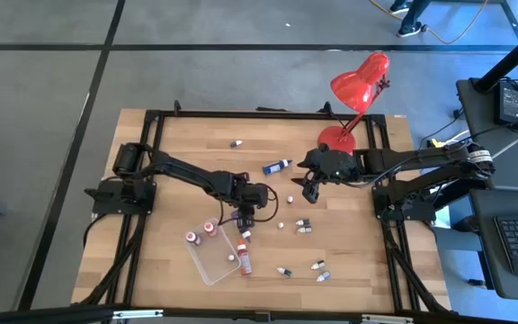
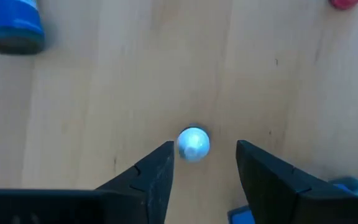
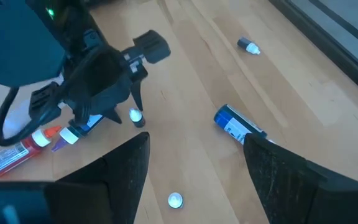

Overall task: Pick & Place food coloring
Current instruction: Put the green food coloring bottle into the transparent bin

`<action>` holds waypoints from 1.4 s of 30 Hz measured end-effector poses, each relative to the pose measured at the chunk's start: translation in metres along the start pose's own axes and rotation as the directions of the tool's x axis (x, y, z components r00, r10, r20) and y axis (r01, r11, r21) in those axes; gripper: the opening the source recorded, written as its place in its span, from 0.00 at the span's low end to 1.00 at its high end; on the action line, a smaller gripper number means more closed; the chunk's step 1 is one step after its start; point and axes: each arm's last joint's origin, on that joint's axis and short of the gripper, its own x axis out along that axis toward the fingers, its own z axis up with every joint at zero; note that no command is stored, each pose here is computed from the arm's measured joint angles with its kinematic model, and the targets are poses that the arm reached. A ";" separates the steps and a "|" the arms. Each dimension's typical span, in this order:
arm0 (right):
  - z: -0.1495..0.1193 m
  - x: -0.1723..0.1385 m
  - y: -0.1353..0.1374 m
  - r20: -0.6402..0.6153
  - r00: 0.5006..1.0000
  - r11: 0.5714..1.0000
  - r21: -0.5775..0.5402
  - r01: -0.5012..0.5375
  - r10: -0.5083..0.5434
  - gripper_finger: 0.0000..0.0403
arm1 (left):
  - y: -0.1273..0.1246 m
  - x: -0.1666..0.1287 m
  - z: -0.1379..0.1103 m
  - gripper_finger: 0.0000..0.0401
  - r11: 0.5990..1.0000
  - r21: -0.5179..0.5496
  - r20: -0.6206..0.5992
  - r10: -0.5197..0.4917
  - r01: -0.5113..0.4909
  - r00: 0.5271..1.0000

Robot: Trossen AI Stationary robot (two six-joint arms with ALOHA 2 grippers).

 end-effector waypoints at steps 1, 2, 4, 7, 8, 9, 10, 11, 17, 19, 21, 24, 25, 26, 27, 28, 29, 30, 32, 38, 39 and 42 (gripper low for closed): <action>0.000 0.000 0.000 0.000 1.000 1.000 -0.001 0.000 0.000 0.65 | 0.000 -0.001 0.001 0.40 1.000 -0.004 0.009 0.007 -0.007 1.000; 0.000 0.000 0.000 0.000 1.000 1.000 -0.001 0.000 0.000 0.65 | 0.000 -0.001 0.002 0.38 1.000 -0.006 0.020 0.013 -0.013 1.000; 0.000 0.000 0.000 0.000 1.000 1.000 -0.002 0.000 0.000 0.65 | 0.002 -0.001 0.003 0.35 0.999 -0.010 0.031 0.033 -0.033 0.999; 0.000 0.000 0.000 0.000 1.000 1.000 -0.002 0.000 0.000 0.65 | 0.005 -0.002 0.004 0.29 0.999 -0.020 0.039 0.031 -0.031 0.999; 0.000 0.000 0.000 0.000 1.000 1.000 -0.002 0.000 0.000 0.65 | 0.007 -0.002 0.004 0.27 0.999 -0.023 0.033 0.024 -0.023 0.999; 0.000 0.000 0.000 -0.001 1.000 1.000 -0.002 0.001 -0.001 0.65 | 0.008 -0.001 0.004 0.26 1.000 -0.026 0.027 0.016 -0.015 1.000; 0.000 0.000 0.000 -0.003 1.000 1.000 -0.003 0.001 -0.001 0.65 | 0.009 -0.001 0.004 0.24 0.999 -0.029 0.025 0.015 -0.015 1.000; 0.000 0.000 0.000 -0.003 1.000 1.000 -0.003 0.001 -0.001 0.65 | 0.010 -0.001 0.005 0.23 0.999 -0.032 0.027 0.016 -0.015 1.000; 0.000 0.000 0.000 -0.004 1.000 1.000 -0.003 0.001 -0.001 0.65 | 0.012 -0.001 0.005 0.20 0.999 -0.035 0.019 0.002 -0.001 1.000; 0.000 0.000 0.000 -0.004 1.000 1.000 -0.003 0.001 -0.001 0.65 | 0.011 -0.001 0.004 0.21 0.999 -0.034 0.016 -0.016 0.016 1.000; 0.000 0.000 0.000 -0.004 1.000 1.000 -0.005 0.001 -0.001 0.65 | 0.011 -0.001 0.004 0.21 0.999 -0.033 0.014 -0.029 0.029 0.999; 0.000 0.000 0.000 -0.004 1.000 1.000 -0.008 0.001 -0.001 0.65 | 0.011 -0.001 0.004 0.21 0.999 -0.033 0.013 -0.031 0.032 0.999; 0.000 0.000 0.000 -0.004 1.000 1.000 -0.008 0.001 -0.001 0.65 | 0.011 -0.001 0.004 0.21 0.999 -0.033 0.013 -0.031 0.032 0.999; 0.000 0.000 0.000 -0.004 1.000 1.000 -0.008 0.002 -0.002 0.65 | 0.011 -0.001 0.004 0.21 0.999 -0.033 0.013 -0.031 0.032 0.999; 0.000 0.000 0.000 -0.004 1.000 1.000 -0.008 0.001 -0.001 0.65 | 0.011 -0.001 0.004 0.21 0.999 -0.033 0.013 -0.032 0.032 0.999; 0.000 0.000 0.000 -0.004 1.000 1.000 -0.008 0.001 -0.001 0.65 | 0.011 -0.001 0.004 0.21 0.999 -0.033 0.012 -0.032 0.032 0.999; 0.000 0.000 0.000 -0.004 1.000 1.000 -0.009 0.001 -0.001 0.65 | 0.011 -0.001 0.004 0.21 0.999 -0.033 0.010 -0.032 0.032 0.999; 0.000 0.000 0.000 -0.004 1.000 1.000 -0.009 0.001 -0.001 0.65 | 0.011 -0.001 0.004 0.21 0.999 -0.032 0.006 -0.031 0.032 0.999; 0.000 0.000 0.000 -0.004 1.000 1.000 -0.009 0.001 -0.001 0.65 | 0.011 -0.001 0.002 0.21 0.999 -0.030 -0.011 -0.033 0.033 0.999; -0.001 0.000 0.000 -0.005 1.000 1.000 -0.011 0.001 -0.001 0.65 | 0.011 -0.001 0.000 0.22 0.999 -0.020 -0.032 -0.038 0.037 0.999; 0.000 0.000 0.000 -0.005 1.000 1.000 -0.011 0.002 -0.002 0.65 | 0.011 -0.001 0.000 0.21 0.999 -0.020 -0.030 -0.038 0.038 0.999; 0.000 0.000 0.000 -0.005 1.000 1.000 -0.011 0.001 -0.001 0.65 | 0.011 -0.001 0.002 0.19 0.999 -0.024 -0.012 -0.043 0.042 0.999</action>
